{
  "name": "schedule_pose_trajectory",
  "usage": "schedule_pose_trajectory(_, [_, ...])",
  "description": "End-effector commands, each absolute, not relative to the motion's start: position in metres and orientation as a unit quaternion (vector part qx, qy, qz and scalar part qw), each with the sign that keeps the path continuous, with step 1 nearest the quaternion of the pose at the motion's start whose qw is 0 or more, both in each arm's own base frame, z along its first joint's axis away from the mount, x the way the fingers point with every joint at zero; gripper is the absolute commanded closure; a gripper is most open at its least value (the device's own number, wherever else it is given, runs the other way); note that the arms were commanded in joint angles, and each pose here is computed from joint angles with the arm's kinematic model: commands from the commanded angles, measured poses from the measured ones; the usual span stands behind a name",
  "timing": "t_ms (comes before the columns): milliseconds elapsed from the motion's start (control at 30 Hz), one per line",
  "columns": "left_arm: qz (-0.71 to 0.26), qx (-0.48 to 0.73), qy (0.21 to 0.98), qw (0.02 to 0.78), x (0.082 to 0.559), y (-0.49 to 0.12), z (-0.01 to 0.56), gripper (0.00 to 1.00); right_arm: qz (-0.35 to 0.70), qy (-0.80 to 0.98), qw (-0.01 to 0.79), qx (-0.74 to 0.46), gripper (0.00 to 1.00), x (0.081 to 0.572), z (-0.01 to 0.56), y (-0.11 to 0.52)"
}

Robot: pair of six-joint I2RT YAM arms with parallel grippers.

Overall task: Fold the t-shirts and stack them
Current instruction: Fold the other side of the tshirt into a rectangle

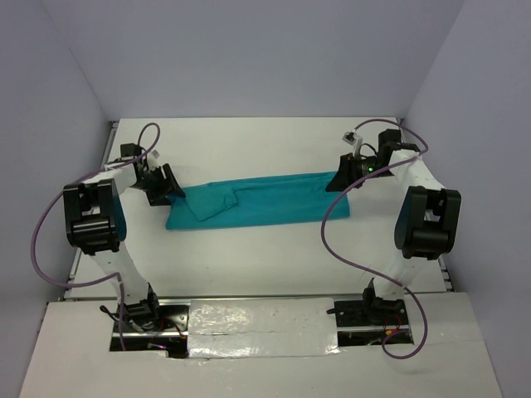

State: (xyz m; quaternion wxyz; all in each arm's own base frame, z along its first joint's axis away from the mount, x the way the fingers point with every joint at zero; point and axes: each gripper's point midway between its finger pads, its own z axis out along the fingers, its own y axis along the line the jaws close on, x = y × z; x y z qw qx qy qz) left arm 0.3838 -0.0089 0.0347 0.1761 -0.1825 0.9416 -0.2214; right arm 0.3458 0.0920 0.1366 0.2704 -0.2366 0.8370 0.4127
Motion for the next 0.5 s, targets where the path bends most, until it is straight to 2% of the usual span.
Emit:
schedule_pose_trajectory(0, [-0.204,-0.181,0.949,0.158,0.381,-0.004,0.019,0.28,0.420,0.827,0.282,-0.245,0.42,0.342,0.148,0.096])
schedule_pose_trajectory(33, [-0.205,-0.180,0.949,0.157,0.381,-0.005,0.017,0.30,0.420,0.827,0.282,-0.244,0.42,0.342,0.149,0.096])
schedule_pose_trajectory(167, [-0.217,-0.176,0.947,0.156,0.380,-0.009,0.017,0.46,0.420,0.827,0.282,-0.245,0.42,0.341,0.148,0.096])
schedule_pose_trajectory(233, [-0.225,-0.174,0.945,0.161,0.381,-0.012,0.020,0.49,0.421,0.827,0.280,-0.245,0.42,0.341,0.147,0.096])
schedule_pose_trajectory(333, [-0.235,-0.173,0.942,0.167,0.382,-0.015,0.024,0.48,0.421,0.827,0.280,-0.245,0.42,0.340,0.147,0.096])
schedule_pose_trajectory(433, [-0.235,-0.172,0.940,0.178,0.383,-0.015,0.031,0.39,0.418,0.828,0.280,-0.247,0.42,0.339,0.147,0.096])
schedule_pose_trajectory(467, [-0.235,-0.171,0.939,0.184,0.383,-0.014,0.036,0.39,0.417,0.828,0.281,-0.248,0.42,0.339,0.147,0.095])
